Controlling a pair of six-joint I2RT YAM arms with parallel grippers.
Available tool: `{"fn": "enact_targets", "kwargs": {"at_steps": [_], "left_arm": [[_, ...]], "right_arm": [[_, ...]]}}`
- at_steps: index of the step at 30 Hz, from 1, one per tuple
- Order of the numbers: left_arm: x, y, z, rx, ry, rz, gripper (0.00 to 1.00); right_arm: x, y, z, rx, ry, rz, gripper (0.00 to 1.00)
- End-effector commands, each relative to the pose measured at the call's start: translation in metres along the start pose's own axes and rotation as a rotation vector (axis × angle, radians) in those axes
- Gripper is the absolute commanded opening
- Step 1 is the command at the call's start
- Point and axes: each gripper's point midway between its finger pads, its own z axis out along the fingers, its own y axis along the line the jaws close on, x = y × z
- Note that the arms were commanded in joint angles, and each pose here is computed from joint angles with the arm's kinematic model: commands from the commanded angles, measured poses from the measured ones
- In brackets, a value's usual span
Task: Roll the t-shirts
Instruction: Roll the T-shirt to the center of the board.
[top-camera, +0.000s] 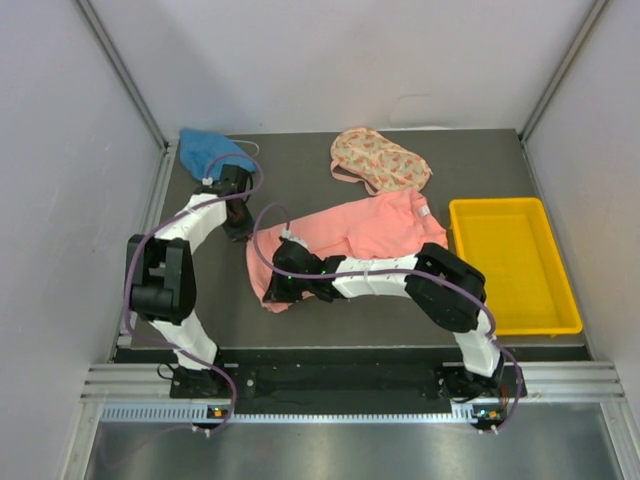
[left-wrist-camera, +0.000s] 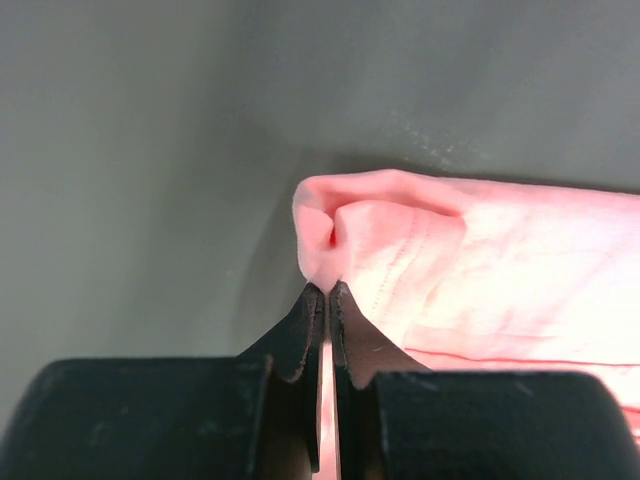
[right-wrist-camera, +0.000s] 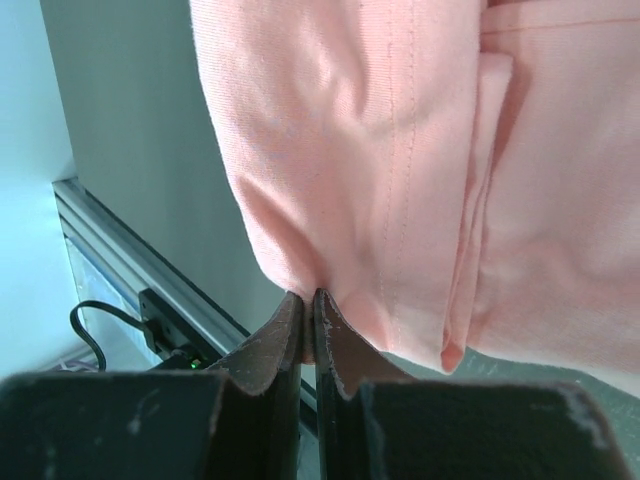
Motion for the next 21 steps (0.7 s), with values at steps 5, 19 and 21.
{"fn": "enact_targets", "kwargs": {"at_steps": [5, 19, 21], "left_arm": [[-0.01, -0.022, -0.003, 0.0, -0.037, -0.002, 0.0], [0.0, -0.047, 0.001, 0.001, -0.039, 0.046, 0.0], [0.001, -0.048, 0.002, 0.0, -0.037, 0.052, 0.0]], "right_arm": [[-0.016, 0.009, -0.026, -0.047, -0.055, 0.039, 0.05], [-0.016, -0.005, -0.036, -0.041, -0.087, 0.05, 0.19], [-0.015, -0.008, -0.038, -0.037, -0.094, 0.036, 0.24]]}}
